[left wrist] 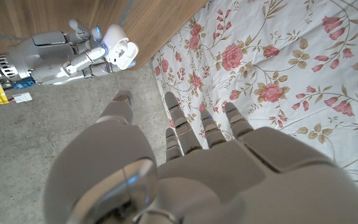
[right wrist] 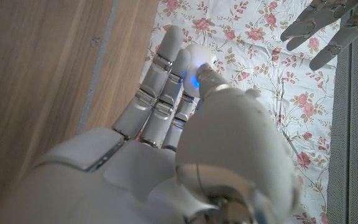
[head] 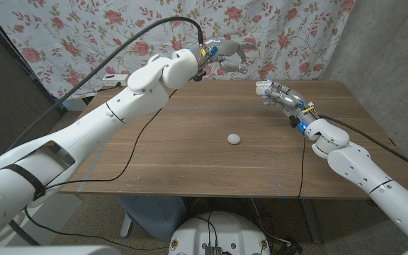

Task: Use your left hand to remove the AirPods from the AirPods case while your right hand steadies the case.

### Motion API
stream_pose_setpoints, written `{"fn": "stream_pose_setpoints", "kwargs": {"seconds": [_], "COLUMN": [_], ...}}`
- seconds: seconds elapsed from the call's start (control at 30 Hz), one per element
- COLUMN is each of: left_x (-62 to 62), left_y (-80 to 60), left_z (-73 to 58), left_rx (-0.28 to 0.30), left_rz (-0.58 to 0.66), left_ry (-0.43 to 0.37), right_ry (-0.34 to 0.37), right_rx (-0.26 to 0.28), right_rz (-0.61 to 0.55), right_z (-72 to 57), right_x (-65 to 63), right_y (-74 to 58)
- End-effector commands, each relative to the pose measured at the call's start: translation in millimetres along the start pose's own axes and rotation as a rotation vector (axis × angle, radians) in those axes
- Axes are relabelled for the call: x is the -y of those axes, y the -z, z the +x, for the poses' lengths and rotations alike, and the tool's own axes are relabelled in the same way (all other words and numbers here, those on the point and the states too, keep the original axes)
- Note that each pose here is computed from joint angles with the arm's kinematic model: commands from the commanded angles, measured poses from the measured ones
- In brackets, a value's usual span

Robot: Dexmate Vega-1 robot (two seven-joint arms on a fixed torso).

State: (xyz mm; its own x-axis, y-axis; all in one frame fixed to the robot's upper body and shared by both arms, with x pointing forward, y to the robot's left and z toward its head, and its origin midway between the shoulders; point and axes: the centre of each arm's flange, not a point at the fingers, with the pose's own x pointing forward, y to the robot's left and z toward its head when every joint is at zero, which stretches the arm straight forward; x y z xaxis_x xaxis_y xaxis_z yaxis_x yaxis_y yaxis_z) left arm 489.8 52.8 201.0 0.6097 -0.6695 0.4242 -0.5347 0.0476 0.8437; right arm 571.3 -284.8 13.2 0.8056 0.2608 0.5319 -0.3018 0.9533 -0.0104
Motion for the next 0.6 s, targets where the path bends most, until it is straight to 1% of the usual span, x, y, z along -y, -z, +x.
{"fn": "stream_pose_setpoints", "kwargs": {"seconds": [0.03, 0.07, 0.17, 0.23, 0.3, 0.33, 0.4, 0.5, 0.57, 0.6], "left_x": [-0.4, 0.1, 1.1, 1.0, 1.6, 1.4, 1.1, 1.8, 2.9, 3.8], "left_y": [0.4, 0.6, -1.3, -2.3, -3.2, -2.5, -0.5, -2.8, -2.8, -3.0], "left_z": [2.9, 3.6, 3.9, 4.3, 3.8, 4.6, 6.2, 6.1, 7.9, 8.1], "left_rx": [0.034, 0.048, 0.048, 0.060, 0.062, 0.073, 0.076, 0.064, 0.071, 0.070], "left_rz": [0.022, 0.027, 0.036, 0.031, 0.033, 0.020, -0.009, 0.036, 0.022, 0.021], "left_ry": [0.034, 0.040, 0.041, 0.051, 0.037, 0.048, 0.071, 0.059, 0.081, 0.077], "right_ry": [-0.010, -0.011, -0.015, -0.018, -0.020, -0.020, -0.020, -0.023, -0.026, -0.029], "right_rx": [-0.002, -0.001, 0.001, 0.002, 0.001, 0.002, 0.000, 0.000, -0.001, -0.001], "right_rz": [0.022, 0.023, 0.028, 0.030, 0.033, 0.033, 0.033, 0.033, 0.037, 0.038], "right_z": [-1.8, -2.2, -2.4, -2.5, -2.6, -2.7, -3.1, -3.6, -3.9, -4.0], "right_x": [-1.4, -1.8, -2.7, -3.2, -3.5, -3.6, -3.8, -4.1, -4.6, -4.9], "right_y": [-1.8, -2.2, -3.1, -3.4, -3.4, -3.5, -3.9, -4.4, -4.5, -4.6]}}
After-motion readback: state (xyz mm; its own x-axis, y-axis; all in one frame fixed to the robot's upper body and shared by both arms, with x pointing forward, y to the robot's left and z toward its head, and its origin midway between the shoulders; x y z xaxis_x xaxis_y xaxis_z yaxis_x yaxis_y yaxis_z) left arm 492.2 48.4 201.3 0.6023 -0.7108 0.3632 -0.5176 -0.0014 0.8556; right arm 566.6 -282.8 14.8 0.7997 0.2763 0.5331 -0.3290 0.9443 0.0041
